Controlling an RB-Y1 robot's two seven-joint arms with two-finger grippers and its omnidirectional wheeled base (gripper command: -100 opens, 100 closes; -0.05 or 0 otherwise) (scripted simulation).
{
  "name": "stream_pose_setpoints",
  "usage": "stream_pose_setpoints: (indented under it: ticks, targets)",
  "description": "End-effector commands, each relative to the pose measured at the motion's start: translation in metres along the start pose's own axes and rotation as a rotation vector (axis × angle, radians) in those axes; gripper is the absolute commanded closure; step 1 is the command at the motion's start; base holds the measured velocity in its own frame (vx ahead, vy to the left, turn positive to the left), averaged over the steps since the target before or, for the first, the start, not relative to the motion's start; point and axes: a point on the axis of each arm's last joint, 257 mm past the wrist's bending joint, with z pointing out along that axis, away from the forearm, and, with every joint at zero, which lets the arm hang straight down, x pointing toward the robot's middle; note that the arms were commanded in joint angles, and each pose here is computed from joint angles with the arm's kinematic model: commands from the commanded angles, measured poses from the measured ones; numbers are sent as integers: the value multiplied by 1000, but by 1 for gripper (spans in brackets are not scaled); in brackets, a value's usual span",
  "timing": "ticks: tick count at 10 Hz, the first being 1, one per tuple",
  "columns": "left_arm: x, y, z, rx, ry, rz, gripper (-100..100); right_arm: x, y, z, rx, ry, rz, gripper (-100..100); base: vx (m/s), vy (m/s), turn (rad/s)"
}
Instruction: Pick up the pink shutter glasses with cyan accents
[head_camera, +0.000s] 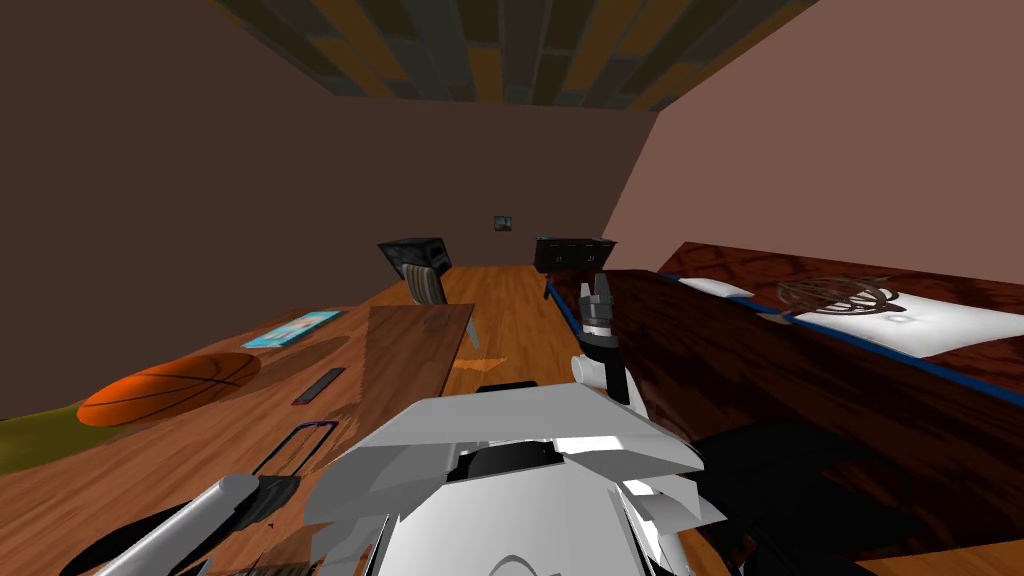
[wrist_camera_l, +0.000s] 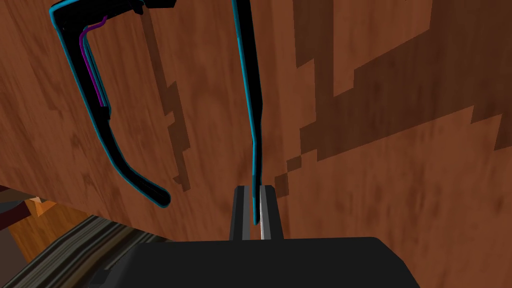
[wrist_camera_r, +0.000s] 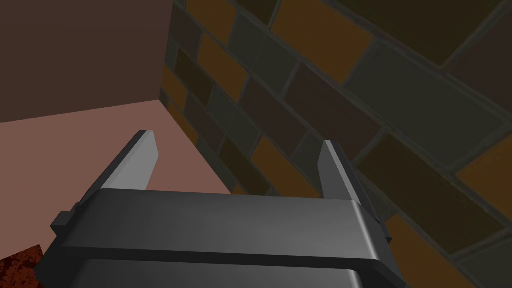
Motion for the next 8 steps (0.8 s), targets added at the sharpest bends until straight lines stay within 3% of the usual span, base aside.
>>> stream_pose_setpoints:
  ticks: [1,3,4,6,7,8]
  targets:
    - [-6,-1,-2,1,5,15,100,0,0,0,0,0,0,0,123,-18,153]
    - [-6,-1,-2,1,5,45,100,0,0,0,0,0,0,0,32,-2,-8]
    - [-14,-2,-5,4,19,28,100,0,0,0,0,0,0,0,87,-6,216]
    - [-14,-3,-6,7,20,72,100,0,0,0,0,0,0,0,86,-3,59]
    - [-22,-5,-10,12,32,48,100,0,0,0,0,0,0,0,123,-19,173]
    - [-22,-6,-10,16,33,74,100,0,0,0,0,0,0,0,132,-15,132]
